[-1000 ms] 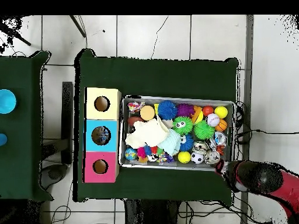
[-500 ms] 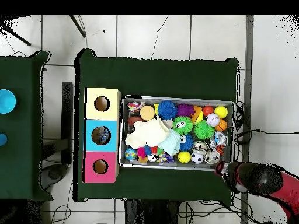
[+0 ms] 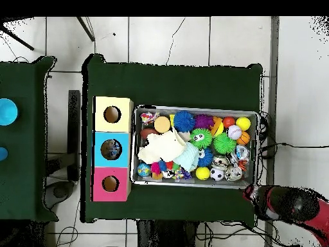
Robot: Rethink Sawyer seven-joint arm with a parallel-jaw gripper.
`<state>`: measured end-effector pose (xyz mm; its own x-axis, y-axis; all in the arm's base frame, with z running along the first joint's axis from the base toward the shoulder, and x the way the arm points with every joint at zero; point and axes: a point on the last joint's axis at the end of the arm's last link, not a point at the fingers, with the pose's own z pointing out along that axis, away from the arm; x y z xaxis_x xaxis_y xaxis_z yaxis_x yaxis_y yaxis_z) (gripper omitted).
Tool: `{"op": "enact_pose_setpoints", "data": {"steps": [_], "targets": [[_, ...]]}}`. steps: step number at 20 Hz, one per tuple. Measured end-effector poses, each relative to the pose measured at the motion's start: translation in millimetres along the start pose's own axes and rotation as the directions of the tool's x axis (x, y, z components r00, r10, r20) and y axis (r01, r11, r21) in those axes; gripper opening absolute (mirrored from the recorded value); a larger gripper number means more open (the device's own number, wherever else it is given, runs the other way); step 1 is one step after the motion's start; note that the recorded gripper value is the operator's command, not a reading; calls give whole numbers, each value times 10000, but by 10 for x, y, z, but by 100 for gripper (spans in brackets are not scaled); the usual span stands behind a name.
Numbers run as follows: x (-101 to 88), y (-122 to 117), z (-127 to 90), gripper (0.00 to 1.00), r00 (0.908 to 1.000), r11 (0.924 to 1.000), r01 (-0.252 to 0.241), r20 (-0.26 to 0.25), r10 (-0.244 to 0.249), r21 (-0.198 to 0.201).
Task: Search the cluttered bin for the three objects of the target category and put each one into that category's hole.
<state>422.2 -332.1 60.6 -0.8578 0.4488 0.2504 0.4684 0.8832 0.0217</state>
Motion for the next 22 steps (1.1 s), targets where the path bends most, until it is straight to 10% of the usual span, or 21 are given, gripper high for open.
{"op": "enact_pose_setpoints", "data": {"steps": [7,16,22], "targets": [[150,-194,-32,100,9983,9945,-574,161,562,876],[214,-231,-212,100,9675,9538,-2129,1823,1754,2119],[266,-310,-324,100,9089,9077,-3730,2725,3158,1922]]}}
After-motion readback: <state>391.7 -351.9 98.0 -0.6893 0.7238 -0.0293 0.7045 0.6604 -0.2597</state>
